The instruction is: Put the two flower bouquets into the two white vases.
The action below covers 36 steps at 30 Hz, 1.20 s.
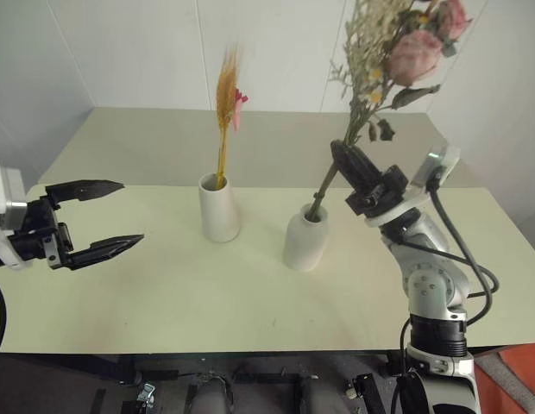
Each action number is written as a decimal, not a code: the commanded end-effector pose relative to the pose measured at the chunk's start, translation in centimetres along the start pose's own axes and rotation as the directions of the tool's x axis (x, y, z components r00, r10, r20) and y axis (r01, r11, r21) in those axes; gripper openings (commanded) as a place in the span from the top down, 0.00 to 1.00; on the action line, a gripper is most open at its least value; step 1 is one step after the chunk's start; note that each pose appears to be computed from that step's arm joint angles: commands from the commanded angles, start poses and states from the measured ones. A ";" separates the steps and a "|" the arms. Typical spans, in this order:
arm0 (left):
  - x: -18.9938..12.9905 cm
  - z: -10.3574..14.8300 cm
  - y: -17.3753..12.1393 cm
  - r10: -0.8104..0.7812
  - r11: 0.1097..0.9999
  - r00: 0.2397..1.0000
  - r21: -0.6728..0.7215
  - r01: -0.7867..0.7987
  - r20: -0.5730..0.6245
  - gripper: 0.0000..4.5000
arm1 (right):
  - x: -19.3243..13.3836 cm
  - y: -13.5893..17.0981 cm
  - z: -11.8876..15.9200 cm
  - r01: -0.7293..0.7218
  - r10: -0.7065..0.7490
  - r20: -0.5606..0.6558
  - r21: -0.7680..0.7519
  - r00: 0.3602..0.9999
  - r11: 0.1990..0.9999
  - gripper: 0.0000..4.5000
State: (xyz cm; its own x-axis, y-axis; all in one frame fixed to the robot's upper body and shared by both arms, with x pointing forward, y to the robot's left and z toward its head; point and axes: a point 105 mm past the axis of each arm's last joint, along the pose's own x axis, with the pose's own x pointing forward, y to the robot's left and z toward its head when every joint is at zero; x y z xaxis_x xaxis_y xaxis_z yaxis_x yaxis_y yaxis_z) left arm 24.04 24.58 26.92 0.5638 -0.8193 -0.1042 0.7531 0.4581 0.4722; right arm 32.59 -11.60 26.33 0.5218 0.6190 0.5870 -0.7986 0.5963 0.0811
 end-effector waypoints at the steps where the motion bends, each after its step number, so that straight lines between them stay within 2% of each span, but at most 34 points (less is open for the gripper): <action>1: 0.4 0.8 -0.3 -0.005 1.000 1.000 0.031 0.004 0.006 0.00 | 0.0 0.7 0.8 -0.037 0.038 0.032 -0.048 0.999 0.998 0.95; 2: 0.5 0.9 -0.3 -0.004 1.000 1.000 0.030 0.004 0.009 0.00 | -0.2 0.8 0.6 -0.046 0.047 0.029 -0.037 0.998 0.998 0.95; 9: 0.8 1.1 -0.3 -0.006 1.000 1.000 0.030 0.006 0.022 0.00 | -1.5 1.6 0.2 -0.073 0.073 0.004 -0.025 0.997 0.997 0.41; 14: 1.0 1.0 -0.1 -0.006 1.000 1.000 0.030 0.006 0.021 0.00 | -3.2 2.1 -0.6 -0.105 0.096 -0.118 -0.071 0.988 0.992 0.03; 17: 1.0 1.1 0.1 -0.007 0.999 1.000 0.034 0.006 0.029 0.00 | -4.8 2.7 -0.1 -0.167 0.159 -0.164 -0.032 0.973 0.985 0.01; 21: 1.2 1.2 0.3 -0.009 0.999 0.999 0.035 0.007 0.044 0.00 | -5.7 3.0 0.7 -0.209 0.194 -0.187 -0.068 0.963 0.975 0.01; 27: 1.7 1.0 0.5 -0.014 0.999 0.999 0.036 0.013 0.041 0.00 | -4.9 1.9 0.0 -0.187 0.121 -0.287 -0.216 0.950 0.958 0.01; 36: 1.8 0.8 0.2 -0.007 0.999 0.999 0.036 0.005 0.037 0.00 | -2.6 0.3 0.3 -0.154 0.056 -0.298 -0.315 0.953 0.937 0.01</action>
State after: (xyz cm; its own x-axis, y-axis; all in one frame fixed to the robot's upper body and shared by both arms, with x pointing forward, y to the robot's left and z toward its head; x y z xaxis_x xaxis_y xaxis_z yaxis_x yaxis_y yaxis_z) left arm 25.25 23.18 26.95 0.5411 -0.8367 -0.0851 0.7659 0.4484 0.4607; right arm 30.93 -12.97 23.81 0.5400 0.7912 0.2871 -0.7642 0.6038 -0.2266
